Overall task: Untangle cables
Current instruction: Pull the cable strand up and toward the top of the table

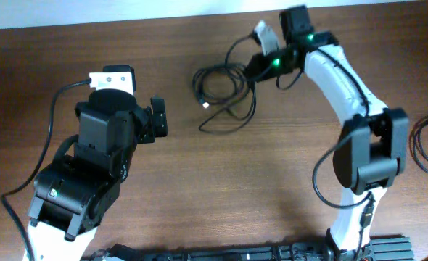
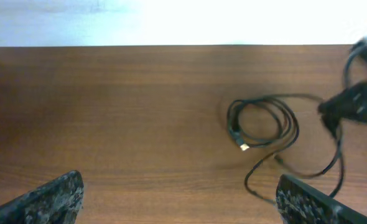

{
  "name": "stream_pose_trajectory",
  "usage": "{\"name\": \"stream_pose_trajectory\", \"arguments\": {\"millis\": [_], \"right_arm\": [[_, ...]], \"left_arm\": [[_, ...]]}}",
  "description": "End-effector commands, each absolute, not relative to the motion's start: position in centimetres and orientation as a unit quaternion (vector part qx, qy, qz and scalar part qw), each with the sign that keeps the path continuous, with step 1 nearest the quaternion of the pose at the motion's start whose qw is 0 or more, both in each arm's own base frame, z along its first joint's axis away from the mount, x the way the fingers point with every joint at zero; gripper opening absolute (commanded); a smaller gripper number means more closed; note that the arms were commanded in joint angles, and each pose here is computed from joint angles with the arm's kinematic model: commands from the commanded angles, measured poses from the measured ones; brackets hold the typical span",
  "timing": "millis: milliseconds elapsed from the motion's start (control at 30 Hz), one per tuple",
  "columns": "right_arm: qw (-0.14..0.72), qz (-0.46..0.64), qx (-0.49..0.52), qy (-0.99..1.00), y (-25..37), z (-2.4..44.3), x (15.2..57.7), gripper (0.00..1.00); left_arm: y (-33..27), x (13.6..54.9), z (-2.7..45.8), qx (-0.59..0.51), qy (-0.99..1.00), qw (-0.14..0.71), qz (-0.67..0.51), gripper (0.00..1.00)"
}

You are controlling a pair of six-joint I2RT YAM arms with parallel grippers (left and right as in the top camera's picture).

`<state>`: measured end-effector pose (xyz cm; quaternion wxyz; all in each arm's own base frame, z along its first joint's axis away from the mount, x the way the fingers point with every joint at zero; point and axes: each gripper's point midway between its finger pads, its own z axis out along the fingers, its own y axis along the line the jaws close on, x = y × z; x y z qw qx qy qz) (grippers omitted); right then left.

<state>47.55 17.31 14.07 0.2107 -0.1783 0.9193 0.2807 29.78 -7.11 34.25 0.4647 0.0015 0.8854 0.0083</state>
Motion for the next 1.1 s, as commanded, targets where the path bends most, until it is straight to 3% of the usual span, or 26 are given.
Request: {"name": "stream_pose_trajectory", "arguments": {"millis": [0, 233, 633, 900, 1033, 1067], "right_arm": [[0.280, 0.277, -0.208, 0.895, 17.7, 21.8, 48.2, 0.04], [0.323, 0.274, -0.218, 0.879, 17.7, 28.3, 47.7, 0.04], [0.309, 0.267, -0.232, 0.883, 17.4, 28.3, 46.7, 0.04], [0.400, 0.258, -0.252, 0.843, 17.8, 33.6, 48.8, 0.04], [0.421, 0.255, -0.255, 0.832, 17.6, 35.4, 48.9, 0.22], [0.420, 0.255, -0.255, 0.833, 17.6, 35.4, 48.9, 0.22]], "left_arm": [[-7.1, 29.8, 34.4, -0.004, 0.885, 0.466, 0.003, 0.99], [-7.1, 29.8, 34.4, -0.004, 0.885, 0.466, 0.003, 0.99], [-7.1, 29.8, 34.4, -0.004, 0.885, 0.466, 0.003, 0.99], [-7.1, 29.8, 34.4, -0.004, 0.885, 0.466, 0.003, 0.99], [-7.1, 29.8, 34.4, -0.004, 0.885, 0.466, 0.003, 0.99], [-7.1, 29.8, 34.4, -0.004, 0.885, 0.466, 0.003, 0.99]]}}
